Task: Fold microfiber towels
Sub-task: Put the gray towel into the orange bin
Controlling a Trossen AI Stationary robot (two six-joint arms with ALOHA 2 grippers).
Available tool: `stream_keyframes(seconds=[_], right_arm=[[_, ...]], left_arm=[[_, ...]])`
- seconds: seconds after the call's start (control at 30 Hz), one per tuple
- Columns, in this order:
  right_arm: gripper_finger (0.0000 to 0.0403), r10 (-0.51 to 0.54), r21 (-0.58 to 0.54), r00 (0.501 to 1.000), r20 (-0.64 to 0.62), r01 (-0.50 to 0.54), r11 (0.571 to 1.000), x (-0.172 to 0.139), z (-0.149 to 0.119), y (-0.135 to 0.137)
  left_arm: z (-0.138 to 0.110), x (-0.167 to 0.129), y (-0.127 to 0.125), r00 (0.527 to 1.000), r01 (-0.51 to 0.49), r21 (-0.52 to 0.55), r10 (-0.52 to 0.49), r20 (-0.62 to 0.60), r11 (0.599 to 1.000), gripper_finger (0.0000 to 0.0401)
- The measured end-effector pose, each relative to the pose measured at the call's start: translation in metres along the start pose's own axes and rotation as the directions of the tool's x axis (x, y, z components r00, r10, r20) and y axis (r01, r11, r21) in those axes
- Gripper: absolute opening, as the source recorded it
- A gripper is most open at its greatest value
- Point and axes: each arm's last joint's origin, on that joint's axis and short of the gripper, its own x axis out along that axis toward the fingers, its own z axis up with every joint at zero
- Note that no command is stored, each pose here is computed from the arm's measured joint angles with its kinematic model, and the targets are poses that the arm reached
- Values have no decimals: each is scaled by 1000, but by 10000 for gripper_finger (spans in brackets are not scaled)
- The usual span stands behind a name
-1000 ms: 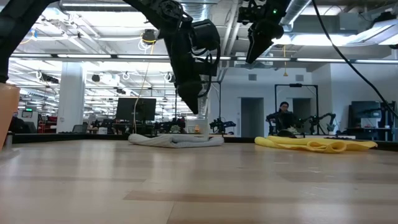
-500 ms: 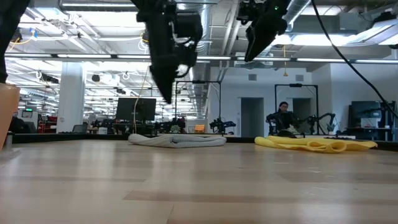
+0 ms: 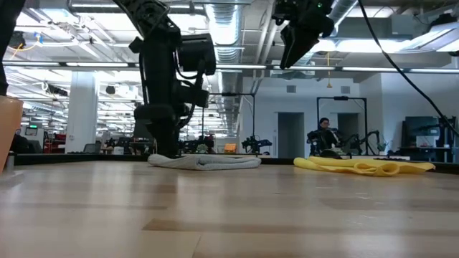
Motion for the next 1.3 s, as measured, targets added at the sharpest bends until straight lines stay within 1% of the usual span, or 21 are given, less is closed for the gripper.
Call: stream_keyframes(seconds=[0.1, 0.3, 0.6, 0.73, 0.8, 0.87, 1.0, 1.07, 1.17, 1.23, 1.3], right_arm=[[226, 0, 20, 1000, 0, 0, 1000, 0, 0, 0], [226, 0, 27, 1000, 0, 0, 1000, 0, 0, 0], [226, -1, 28, 1000, -1, 1, 1000, 0, 0, 0], [226, -1, 25, 1000, -1, 1, 1000, 0, 0, 0], [226, 0, 23, 1000, -1, 0, 1000, 0, 0, 0], [226, 0, 23, 1000, -2, 0, 1000, 0, 0, 0], [226, 2, 21, 1000, -6, -2, 1000, 0, -1, 0], [226, 3, 21, 1000, -7, -3, 1000, 0, -1, 0], [226, 8, 27, 1000, -17, -8, 1000, 0, -2, 0], [226, 10, 28, 1000, -19, -9, 1000, 0, -2, 1], [226, 10, 28, 1000, -20, -10, 1000, 0, -2, 1]], left_arm=[[1, 3, -4, 999, -25, 70, 23, 28, 997, 139], [0, 9, -6, 996, -42, 143, 30, 81, 989, 139], [7, 12, -4, 988, -69, 169, 44, 149, 983, 139], [8, 16, -5, 988, -68, 182, 42, 146, 981, 139], [6, 20, -6, 992, -47, 190, 23, 126, 981, 139], [9, 28, -7, 991, -35, 198, 9, 133, 980, 139], [9, 40, -9, 995, -49, 216, 28, 99, 975, 139], [9, 41, -10, 995, -52, 217, 33, 93, 975, 138], [8, 41, -10, 996, -48, 202, 31, 89, 978, 120], [8, 41, -10, 996, -44, 169, 30, 89, 985, 90], [7, 41, -11, 996, -40, 151, 27, 87, 988, 50]])
